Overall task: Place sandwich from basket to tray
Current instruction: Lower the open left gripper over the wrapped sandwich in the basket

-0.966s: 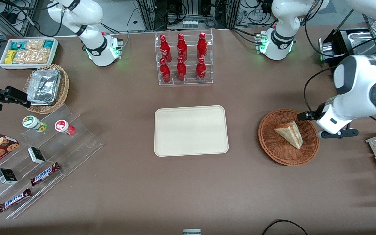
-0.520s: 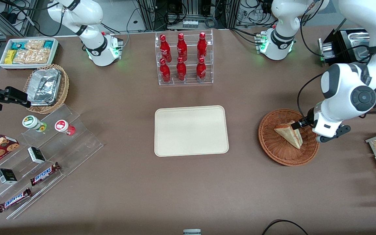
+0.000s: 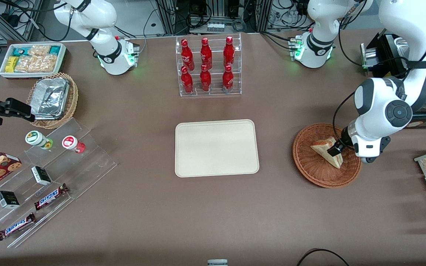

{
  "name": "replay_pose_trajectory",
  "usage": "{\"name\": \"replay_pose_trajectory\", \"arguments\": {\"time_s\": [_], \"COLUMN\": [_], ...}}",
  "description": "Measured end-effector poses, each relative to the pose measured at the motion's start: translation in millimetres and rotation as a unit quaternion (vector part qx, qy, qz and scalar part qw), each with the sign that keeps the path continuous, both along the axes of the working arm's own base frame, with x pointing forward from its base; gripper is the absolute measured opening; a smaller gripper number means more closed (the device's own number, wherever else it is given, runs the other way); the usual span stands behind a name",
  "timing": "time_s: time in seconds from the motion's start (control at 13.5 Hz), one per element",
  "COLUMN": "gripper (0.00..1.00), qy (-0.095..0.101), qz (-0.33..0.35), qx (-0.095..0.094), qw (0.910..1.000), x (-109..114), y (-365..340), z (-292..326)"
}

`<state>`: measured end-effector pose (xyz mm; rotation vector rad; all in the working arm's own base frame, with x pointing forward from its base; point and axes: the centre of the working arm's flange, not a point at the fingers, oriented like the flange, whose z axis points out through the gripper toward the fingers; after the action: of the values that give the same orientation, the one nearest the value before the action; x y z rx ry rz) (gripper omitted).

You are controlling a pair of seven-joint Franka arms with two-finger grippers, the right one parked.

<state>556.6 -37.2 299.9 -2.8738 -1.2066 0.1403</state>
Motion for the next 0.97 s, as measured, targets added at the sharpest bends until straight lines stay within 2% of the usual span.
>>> {"name": "replay_pose_trajectory", "arguments": {"time_s": [0.37,0.82,0.97], "gripper": [1.0,1.0,0.97], "qy": [-0.007,-0.007,-0.006], "qz": [0.004,-0.013,-0.016], "qx": [-0.001,0.01,0.014], "qw": [1.0,0.9998,0.9998], "x": [-11,-13,-13], "y": [-19,-18,-16], "z": [-27,-43,-47]}}
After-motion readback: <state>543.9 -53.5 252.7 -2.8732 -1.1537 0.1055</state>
